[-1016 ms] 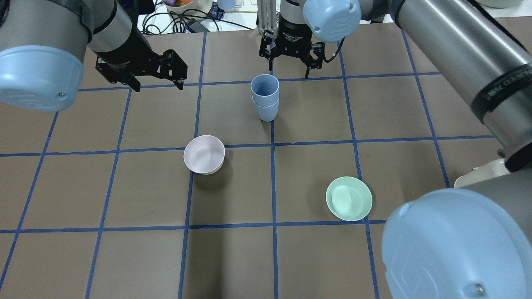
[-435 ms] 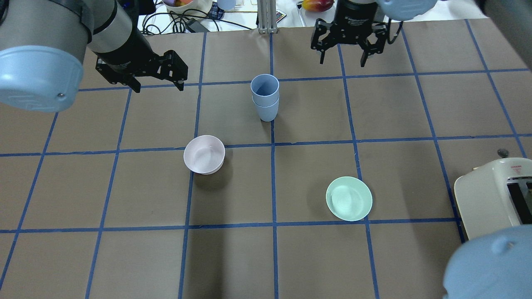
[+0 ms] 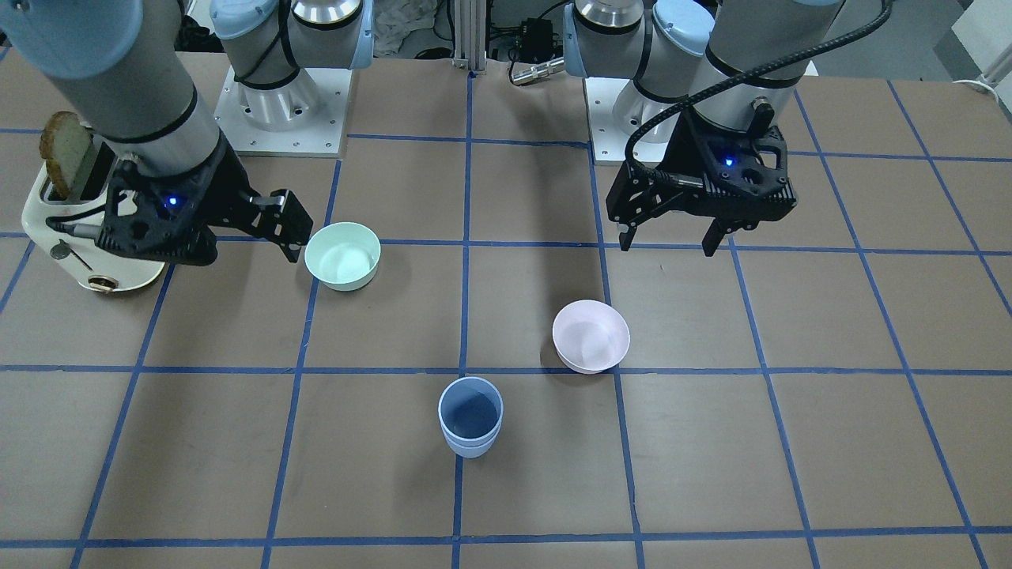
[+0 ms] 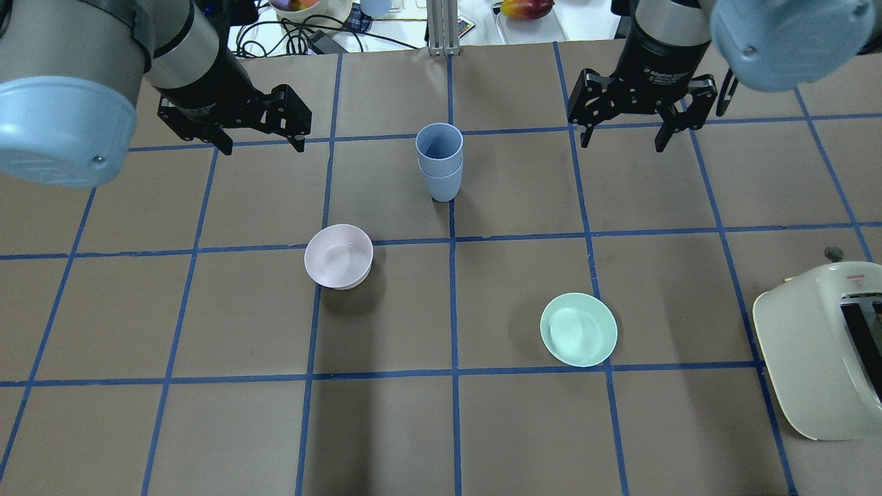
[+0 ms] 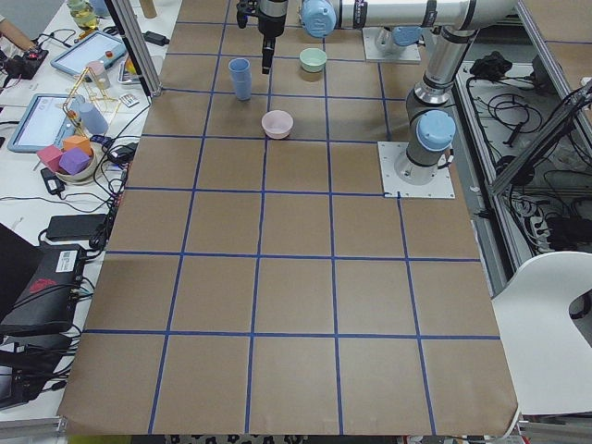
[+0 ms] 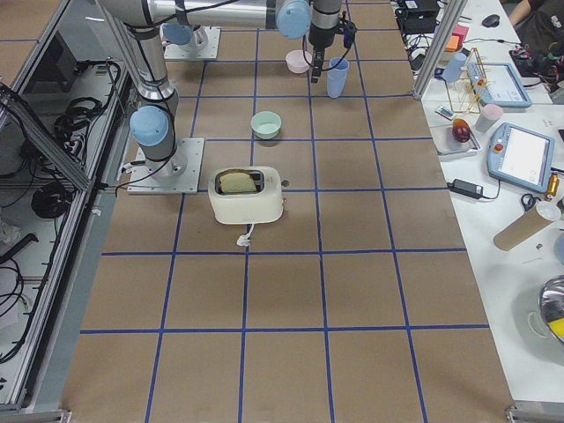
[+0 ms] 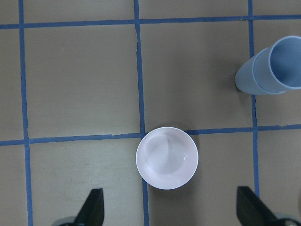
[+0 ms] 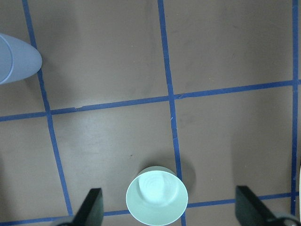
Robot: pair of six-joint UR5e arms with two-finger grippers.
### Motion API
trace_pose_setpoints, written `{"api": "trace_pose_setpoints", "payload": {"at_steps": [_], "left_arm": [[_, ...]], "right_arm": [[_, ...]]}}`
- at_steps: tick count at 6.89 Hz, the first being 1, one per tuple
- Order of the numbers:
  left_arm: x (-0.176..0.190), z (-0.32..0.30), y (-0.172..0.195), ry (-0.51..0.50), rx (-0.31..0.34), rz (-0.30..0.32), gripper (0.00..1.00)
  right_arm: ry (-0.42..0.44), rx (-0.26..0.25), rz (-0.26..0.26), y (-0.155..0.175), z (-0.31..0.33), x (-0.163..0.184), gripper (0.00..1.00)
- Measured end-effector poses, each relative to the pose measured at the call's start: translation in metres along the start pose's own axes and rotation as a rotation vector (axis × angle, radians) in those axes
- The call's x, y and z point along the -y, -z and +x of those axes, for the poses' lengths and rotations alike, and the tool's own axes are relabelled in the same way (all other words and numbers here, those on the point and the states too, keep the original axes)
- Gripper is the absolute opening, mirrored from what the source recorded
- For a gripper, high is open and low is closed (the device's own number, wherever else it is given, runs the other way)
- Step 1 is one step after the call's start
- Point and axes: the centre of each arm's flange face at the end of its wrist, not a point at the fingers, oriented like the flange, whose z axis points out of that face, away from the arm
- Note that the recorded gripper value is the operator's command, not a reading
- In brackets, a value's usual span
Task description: Stack blue cups with both arms
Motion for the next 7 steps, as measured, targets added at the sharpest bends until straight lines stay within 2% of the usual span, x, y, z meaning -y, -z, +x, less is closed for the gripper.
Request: {"api": "trace_pose_setpoints", "payload": {"at_steps": [2,7], "left_arm": [[-0.0005,0.0001,0.0002,0.000,0.000,0.000,1.00],[-0.0005,0.0006,-0.0009,-0.001,0.000,-0.003,1.00]], "right_arm": [[-0.005,0.004,0.014,0.0101,0.0042,-0.0162,1.00],[0.005,0.003,0.000,0.0092,0.0118,-0.0160,1.00]]}}
